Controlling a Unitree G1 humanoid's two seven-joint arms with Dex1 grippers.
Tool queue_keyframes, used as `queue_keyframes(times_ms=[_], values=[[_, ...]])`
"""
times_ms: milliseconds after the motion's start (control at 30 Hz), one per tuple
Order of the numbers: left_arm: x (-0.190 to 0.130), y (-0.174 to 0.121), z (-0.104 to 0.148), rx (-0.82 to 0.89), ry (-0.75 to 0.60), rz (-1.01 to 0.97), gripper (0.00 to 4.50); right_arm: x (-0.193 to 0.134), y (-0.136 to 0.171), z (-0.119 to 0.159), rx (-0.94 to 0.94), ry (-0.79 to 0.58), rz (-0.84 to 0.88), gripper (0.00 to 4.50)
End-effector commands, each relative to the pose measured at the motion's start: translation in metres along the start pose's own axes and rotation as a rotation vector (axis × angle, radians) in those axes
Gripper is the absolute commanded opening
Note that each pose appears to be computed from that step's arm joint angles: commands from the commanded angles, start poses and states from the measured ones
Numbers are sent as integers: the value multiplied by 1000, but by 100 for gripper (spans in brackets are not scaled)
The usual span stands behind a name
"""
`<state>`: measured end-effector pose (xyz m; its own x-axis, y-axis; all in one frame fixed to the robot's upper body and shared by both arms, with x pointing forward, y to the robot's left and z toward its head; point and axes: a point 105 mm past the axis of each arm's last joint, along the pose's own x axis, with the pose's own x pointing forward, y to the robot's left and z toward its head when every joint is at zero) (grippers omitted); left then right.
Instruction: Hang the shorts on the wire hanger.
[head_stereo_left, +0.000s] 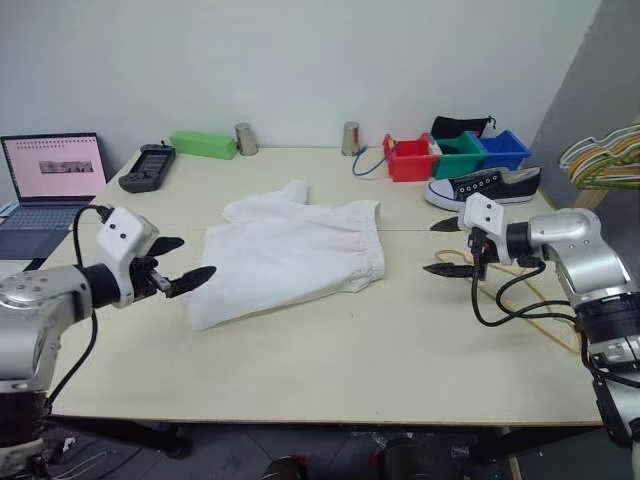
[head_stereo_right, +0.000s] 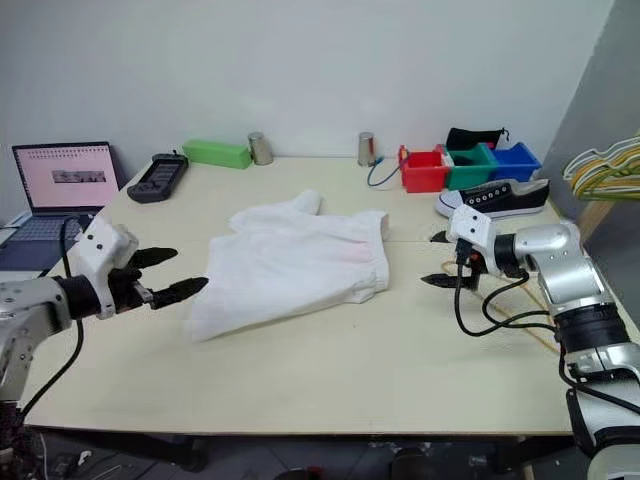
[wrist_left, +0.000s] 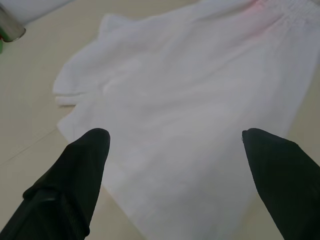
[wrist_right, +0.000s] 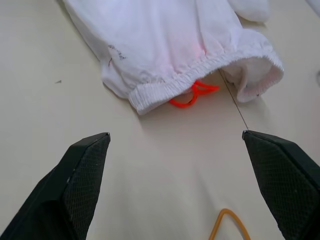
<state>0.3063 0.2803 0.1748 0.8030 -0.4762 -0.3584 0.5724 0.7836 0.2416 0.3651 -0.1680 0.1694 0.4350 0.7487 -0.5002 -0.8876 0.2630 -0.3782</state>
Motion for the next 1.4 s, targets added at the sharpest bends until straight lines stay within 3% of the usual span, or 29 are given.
queue_keyframes(times_ms=[33, 567, 833, 1100, 1400], values=[[-11, 9, 22, 31, -82, 28, 450, -4, -8, 19, -18, -64, -14, 449], [-12, -6, -3, 60, 15, -27, 450, 20, 10, 16, -169, -23, 97, 449], [-3, -35, -52, 127, 148, -136, 450, 59, 3, -3, -39, 16, 88, 449], [6, -36, -84, 127, 187, -93, 450, 84, 13, 11, -392, 12, 117, 449], [14, -32, -106, 91, 191, -37, 450, 116, 11, 6, -504, 89, 61, 449]])
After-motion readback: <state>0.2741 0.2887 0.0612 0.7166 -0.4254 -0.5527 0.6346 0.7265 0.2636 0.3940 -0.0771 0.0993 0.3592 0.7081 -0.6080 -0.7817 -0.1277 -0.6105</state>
